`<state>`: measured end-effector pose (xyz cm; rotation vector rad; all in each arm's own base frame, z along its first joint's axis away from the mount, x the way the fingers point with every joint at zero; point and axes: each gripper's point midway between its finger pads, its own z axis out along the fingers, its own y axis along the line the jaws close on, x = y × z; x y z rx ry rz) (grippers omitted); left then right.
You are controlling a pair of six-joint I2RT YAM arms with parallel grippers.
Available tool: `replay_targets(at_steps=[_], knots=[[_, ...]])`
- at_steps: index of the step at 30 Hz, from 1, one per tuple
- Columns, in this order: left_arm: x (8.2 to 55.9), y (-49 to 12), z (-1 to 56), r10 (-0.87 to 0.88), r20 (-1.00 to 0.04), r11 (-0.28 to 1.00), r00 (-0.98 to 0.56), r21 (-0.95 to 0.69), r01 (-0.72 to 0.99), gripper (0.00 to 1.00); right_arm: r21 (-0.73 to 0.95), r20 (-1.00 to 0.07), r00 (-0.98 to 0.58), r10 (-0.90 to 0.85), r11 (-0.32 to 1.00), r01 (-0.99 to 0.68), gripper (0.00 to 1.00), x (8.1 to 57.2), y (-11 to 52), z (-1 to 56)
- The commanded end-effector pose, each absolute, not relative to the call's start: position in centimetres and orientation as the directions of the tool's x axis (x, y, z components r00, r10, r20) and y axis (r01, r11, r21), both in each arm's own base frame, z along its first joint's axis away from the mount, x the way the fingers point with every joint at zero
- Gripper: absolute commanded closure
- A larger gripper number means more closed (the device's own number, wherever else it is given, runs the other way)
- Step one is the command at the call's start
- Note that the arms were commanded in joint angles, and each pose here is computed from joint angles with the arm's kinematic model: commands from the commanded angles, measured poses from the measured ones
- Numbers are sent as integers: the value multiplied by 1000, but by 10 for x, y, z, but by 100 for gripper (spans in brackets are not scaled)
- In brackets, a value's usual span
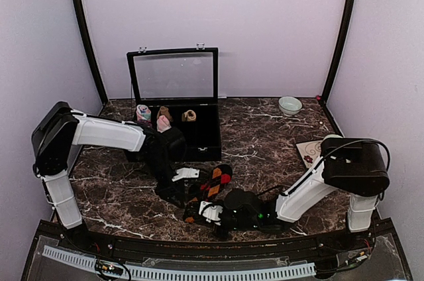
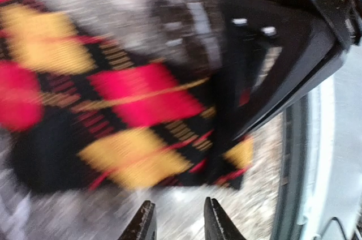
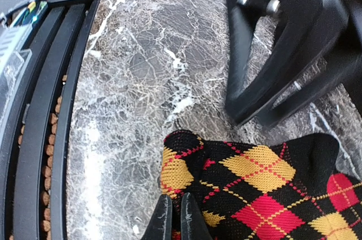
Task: Roll the socks
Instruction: Roll the sock at the center of the board.
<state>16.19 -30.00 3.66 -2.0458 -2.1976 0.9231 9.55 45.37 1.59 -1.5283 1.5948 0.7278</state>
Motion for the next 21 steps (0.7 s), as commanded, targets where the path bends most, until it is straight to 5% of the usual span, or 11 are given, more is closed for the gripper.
replay_targets(at_steps=[1, 9, 11, 13, 16, 21], knots=[[201, -286, 53, 895, -407, 111, -183, -194, 975, 71, 60, -624, -130, -770, 119, -991, 100, 66, 387, -70], [226, -252, 102, 857, -503, 186, -110, 103, 977, 68, 246, -580, -385, -718, 296, -923, 100, 62, 382, -71], [235, -245, 125, 846, -533, 172, -14, 247, 954, 47, 333, -538, -480, -693, 348, -876, 100, 58, 381, -73], [252, -232, 135, 847, -531, 238, -16, 353, 905, 5, 385, -492, -548, -677, 395, -834, 100, 55, 379, -76], [237, -223, 121, 895, -445, 127, 26, 311, 942, 1, 453, -430, -636, -641, 456, -766, 100, 54, 375, -75], [186, -249, 132, 815, -520, -122, 255, 276, 953, 1, 564, -313, -766, -562, 539, -626, 100, 53, 373, -74]])
